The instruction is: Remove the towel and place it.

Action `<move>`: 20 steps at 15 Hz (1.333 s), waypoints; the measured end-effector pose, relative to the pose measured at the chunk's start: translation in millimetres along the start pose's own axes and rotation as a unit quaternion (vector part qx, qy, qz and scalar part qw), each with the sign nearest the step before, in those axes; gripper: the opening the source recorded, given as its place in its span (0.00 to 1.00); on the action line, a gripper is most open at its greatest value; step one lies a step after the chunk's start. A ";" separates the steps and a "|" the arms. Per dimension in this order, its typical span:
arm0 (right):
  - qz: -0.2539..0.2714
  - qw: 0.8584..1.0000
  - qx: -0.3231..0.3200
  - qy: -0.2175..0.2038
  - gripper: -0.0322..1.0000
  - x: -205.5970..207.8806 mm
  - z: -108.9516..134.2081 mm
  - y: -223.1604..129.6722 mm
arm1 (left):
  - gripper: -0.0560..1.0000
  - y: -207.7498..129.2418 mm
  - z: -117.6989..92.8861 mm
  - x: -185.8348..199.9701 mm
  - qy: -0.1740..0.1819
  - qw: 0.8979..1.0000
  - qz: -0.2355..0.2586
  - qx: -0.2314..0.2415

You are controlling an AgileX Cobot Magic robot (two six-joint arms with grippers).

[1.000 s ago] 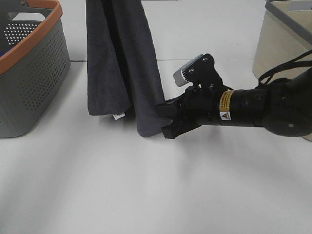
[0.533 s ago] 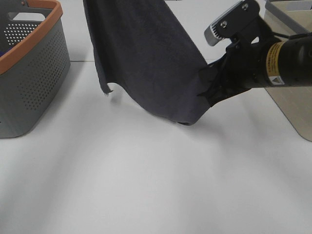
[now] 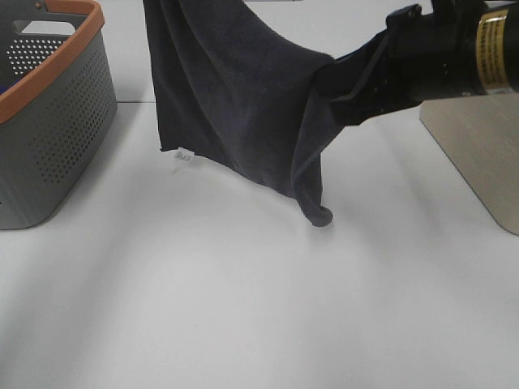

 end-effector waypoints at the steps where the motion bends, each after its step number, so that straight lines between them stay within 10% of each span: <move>1: -0.013 1.000 -0.012 0.005 0.05 5.1 -8.0 6.7 | 0.05 0.0 0.0 0.0 0.000 1.000 0.000 0.005; 7: -0.047 0.995 -0.052 0.067 0.05 22.7 -32.9 13.2 | 0.05 -2.2 7.0 1.7 0.005 1.000 -0.001 0.022; 13: 0.000 0.987 0.050 -0.156 0.05 26.7 -84.8 10.1 | 0.05 -19.1 29.3 -0.7 0.032 0.992 0.002 0.121; 20: 0.022 0.965 0.211 -0.153 0.05 -12.0 -121.9 22.8 | 0.05 -29.2 41.9 -18.2 0.090 0.982 -0.075 0.151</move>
Point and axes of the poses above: a point on each arm's last joint axis where the gripper is mounted, x pointing back along that axis away from the gripper, z along the wrist's bending axis when the last joint is at zero, y = z × x, the point moved 2 cm from there along -x, pointing out along that axis toward the gripper, and after that the axes turned 2 degrees about x, right-handed, at the moved point
